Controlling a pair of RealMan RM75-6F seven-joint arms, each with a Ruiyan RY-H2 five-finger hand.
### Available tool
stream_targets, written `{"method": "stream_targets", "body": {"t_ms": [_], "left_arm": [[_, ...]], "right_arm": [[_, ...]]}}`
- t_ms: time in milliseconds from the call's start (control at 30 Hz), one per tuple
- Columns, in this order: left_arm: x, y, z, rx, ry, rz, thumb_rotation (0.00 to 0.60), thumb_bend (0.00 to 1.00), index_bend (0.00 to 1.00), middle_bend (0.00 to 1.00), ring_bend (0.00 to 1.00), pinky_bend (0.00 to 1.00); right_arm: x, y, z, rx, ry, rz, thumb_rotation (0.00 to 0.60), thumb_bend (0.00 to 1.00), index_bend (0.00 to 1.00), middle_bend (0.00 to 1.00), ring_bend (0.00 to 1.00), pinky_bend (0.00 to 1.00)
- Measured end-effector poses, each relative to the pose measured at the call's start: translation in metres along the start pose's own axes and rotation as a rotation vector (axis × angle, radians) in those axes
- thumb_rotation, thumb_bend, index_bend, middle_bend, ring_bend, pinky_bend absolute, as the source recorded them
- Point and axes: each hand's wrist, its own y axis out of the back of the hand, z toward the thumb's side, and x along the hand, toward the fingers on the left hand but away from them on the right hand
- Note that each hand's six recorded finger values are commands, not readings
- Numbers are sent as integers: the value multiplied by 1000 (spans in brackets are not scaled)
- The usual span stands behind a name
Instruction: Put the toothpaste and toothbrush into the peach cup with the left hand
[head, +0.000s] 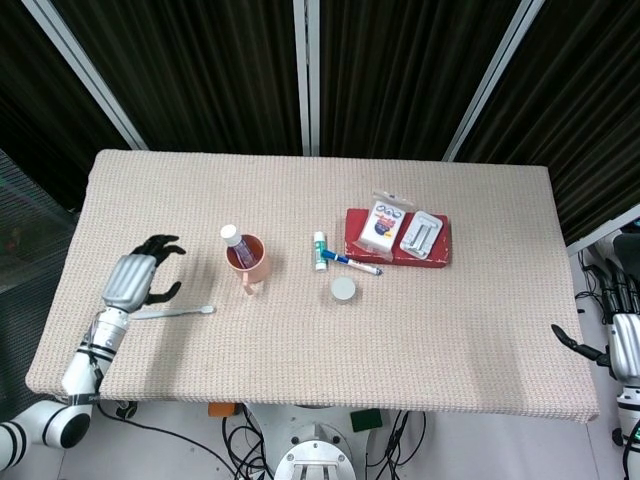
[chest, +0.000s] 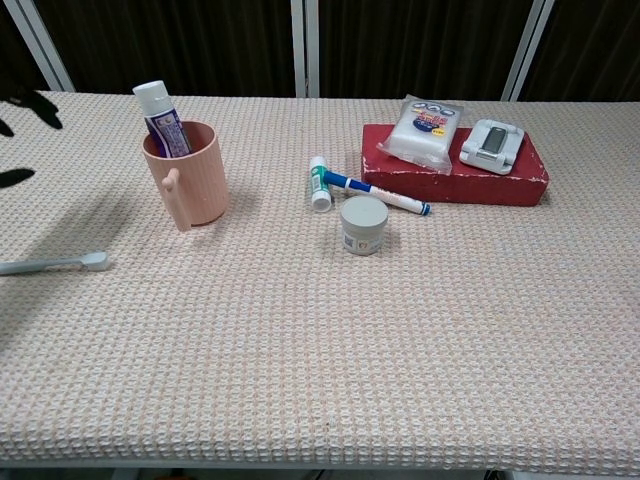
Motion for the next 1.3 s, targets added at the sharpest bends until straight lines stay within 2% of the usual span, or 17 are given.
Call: {"method": "stream_targets", "body": {"t_ms": [133,267,367,667,867,967,1300], "left_arm": [[-25,-19,-1,141,35,-83,600,286,312,174,97,263],[-50,-44,-1,164,84,-168,600,287,334,180,97,264],[-55,-52,0,162,98,-185,600,286,344,181,97,264],[-44,-61,-5,158,128,-154,600,286,356,209,100,267],[-37,-71,-10,162,159,-180,600,287,385,216,101,267],[-34,-73,-10,159,165,-183,600,300,407,271,114,270],[-28,-71,-11,158,165,-170,600,338,436,305,128,278]], "right_arm": [[0,6,3,-7,15,-21,499,347,0,0,0,0],[2,7,4,-6,18,-21,498,346,0,0,0,0],[4,6,3,-4,15,-13,497,347,0,0,0,0],[8,2,1,-1,8,-4,497,347,0,0,0,0],[8,3,1,0,12,-4,497,347,0,0,0,0],[8,4,1,0,10,-3,499,347,0,0,0,0],[7,0,3,8,11,10,498,348,0,0,0,0]]}}
